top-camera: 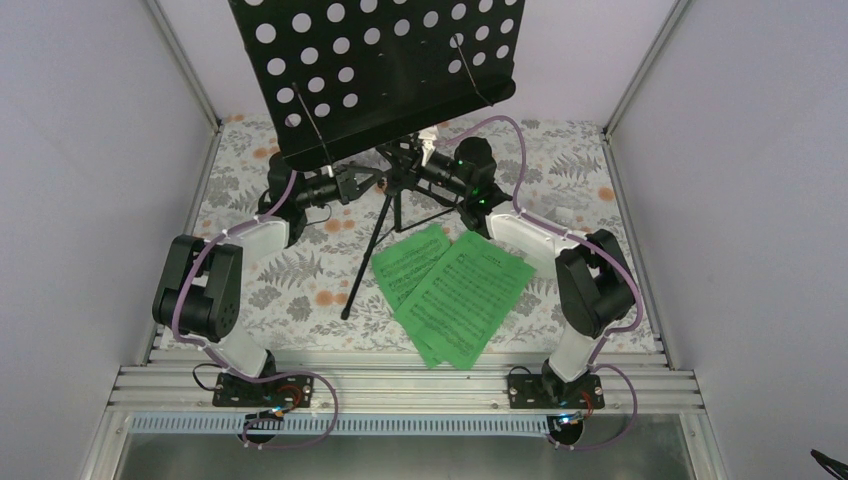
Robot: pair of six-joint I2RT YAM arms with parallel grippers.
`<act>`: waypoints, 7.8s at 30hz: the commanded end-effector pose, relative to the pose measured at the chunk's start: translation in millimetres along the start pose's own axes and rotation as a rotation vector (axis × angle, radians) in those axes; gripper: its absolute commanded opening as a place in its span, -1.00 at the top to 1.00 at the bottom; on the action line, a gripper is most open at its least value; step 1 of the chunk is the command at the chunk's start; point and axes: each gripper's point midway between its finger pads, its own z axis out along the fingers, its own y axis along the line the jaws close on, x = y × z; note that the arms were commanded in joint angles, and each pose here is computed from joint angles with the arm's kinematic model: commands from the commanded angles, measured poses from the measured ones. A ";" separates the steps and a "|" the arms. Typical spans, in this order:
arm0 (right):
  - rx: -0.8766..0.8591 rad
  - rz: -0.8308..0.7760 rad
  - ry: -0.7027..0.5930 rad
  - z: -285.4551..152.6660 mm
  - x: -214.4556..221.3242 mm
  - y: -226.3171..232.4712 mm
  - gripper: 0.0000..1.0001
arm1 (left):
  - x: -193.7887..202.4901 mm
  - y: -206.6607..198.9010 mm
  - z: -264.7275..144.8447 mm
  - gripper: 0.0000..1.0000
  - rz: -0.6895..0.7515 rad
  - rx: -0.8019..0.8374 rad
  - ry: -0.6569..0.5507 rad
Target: Pack up the instrument practice props
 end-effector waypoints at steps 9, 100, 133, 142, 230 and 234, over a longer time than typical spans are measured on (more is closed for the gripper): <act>-0.050 -0.043 -0.143 -8.5 -59.8 25.6 0.93 | 60.7 41.9 10.0 0.87 -0.168 -0.121 0.180; -0.007 -0.005 -0.153 -14.8 -75.7 22.2 0.92 | 88.7 -27.5 -14.6 0.89 0.289 -0.170 0.124; 0.022 0.035 -0.200 -44.3 -78.6 37.1 -0.35 | 57.6 -75.6 -30.6 0.95 0.586 -0.057 -0.098; -0.020 0.102 -0.362 -69.2 -76.9 49.0 -0.43 | 54.4 -76.3 -32.5 0.95 0.521 -0.056 -0.135; 0.577 0.816 0.019 7.0 125.9 -30.9 0.93 | 56.4 -6.6 -38.9 0.95 0.184 -0.468 0.207; 0.647 0.828 0.057 0.6 151.9 -37.8 0.93 | 72.2 20.6 -34.1 0.95 0.175 -0.542 0.256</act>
